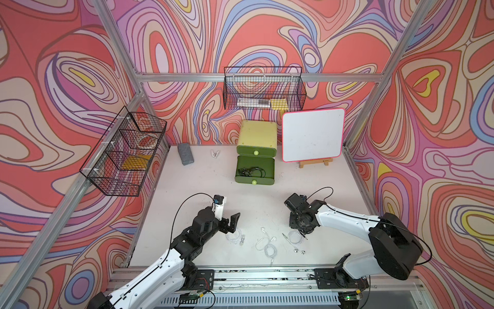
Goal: Place the wired earphones into the drawer by color
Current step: Pick up the wired earphones from the center of the board.
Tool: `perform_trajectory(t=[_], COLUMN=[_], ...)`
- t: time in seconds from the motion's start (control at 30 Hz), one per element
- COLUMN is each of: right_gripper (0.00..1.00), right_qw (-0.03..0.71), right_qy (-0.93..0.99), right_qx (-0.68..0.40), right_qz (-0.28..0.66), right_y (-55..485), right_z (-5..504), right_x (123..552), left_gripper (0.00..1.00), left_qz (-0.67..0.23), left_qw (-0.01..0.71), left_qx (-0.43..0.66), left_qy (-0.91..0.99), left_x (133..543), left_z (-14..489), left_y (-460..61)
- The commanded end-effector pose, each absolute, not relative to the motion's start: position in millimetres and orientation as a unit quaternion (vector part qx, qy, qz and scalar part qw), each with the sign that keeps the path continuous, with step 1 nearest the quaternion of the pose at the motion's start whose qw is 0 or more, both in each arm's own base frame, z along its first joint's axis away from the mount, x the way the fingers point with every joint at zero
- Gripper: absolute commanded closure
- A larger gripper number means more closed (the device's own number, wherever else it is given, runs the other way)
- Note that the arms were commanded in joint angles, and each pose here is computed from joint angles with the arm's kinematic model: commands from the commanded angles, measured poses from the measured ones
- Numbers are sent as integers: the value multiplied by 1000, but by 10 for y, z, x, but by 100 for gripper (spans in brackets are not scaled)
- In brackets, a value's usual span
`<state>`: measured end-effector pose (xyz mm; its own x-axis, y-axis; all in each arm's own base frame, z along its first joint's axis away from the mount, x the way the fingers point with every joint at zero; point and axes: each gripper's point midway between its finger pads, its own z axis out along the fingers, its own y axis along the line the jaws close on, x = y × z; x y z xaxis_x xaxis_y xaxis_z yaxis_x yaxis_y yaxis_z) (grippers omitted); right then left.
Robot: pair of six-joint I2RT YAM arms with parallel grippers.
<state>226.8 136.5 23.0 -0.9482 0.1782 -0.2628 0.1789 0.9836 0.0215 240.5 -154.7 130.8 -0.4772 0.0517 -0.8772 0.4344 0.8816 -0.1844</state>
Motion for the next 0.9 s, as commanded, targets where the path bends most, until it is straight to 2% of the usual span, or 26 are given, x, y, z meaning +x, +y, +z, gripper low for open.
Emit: perform_trajectory(t=[0.0,0.67,0.87], right_gripper=[60,68,74], right_qw=[138,125,119], right_qy=[986,987,988], right_qx=[95,98,96], right_qz=[2,1,2], right_y=[1391,1359,1367], right_z=[239,164,119], right_x=[2338,2312,2303], left_gripper=[1,1,1], left_qz=[-192,-191,-191], left_qw=[488,488,489], left_qx=[141,141,140], left_qy=[840,840,840], left_x=[2388,2380,2381], left_z=[1261,1261,1266], left_y=[-1520,-1513,-1511])
